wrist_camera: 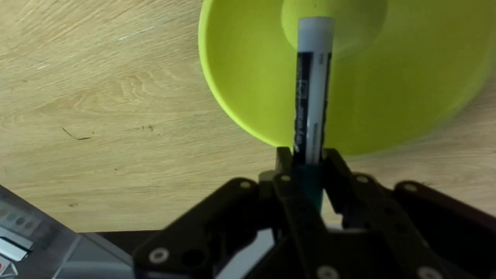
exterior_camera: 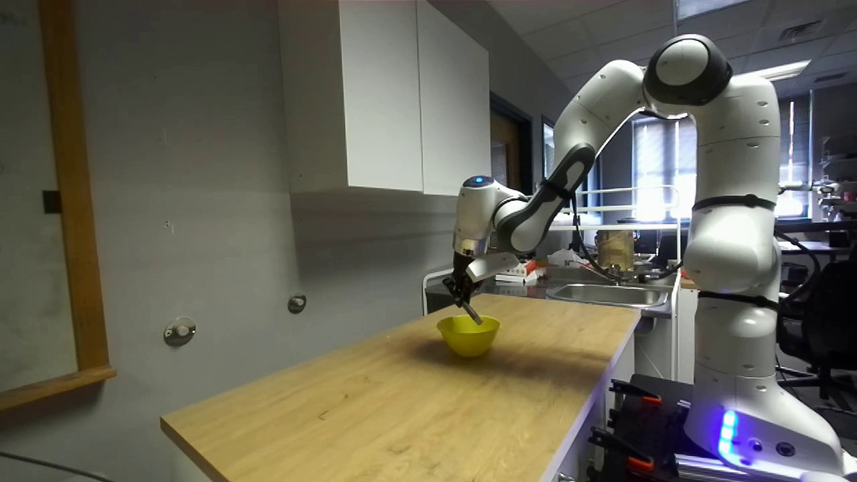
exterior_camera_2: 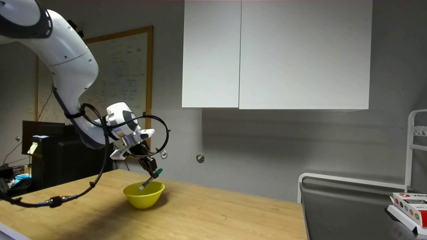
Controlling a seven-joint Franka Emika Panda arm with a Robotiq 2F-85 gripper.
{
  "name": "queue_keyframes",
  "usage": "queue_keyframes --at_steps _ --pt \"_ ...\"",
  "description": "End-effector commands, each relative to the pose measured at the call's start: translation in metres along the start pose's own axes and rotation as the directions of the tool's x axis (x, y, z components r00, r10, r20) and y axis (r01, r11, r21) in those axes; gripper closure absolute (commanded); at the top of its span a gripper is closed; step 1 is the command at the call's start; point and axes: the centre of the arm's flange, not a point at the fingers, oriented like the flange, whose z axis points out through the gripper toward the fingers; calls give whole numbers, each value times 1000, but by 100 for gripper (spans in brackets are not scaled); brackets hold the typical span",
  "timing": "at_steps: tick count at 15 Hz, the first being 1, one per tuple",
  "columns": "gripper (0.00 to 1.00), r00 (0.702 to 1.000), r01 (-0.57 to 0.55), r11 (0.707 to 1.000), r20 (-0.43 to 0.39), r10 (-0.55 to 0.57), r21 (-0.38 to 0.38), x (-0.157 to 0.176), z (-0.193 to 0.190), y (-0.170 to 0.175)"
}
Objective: Put the marker into the bowl.
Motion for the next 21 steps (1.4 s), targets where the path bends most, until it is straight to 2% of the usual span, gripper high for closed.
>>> queue_keyframes --at_steps 1,11,12,13,14,20,21 --pt "87 1000 -7 1000 -6 7 -2 17 21 -16" --pt "86 999 -46 999 23 46 -21 25 60 -13" --pt "61 999 -48 999 24 49 -23 25 61 -12" --pt "51 998 -50 998 23 51 -26 24 62 -11" --pt "47 998 -50 998 21 51 -29 24 61 -10" --pt "1 998 -61 997 1 61 -37 25 57 -3" --pt "0 998 -63 997 -3 63 -39 24 56 -2"
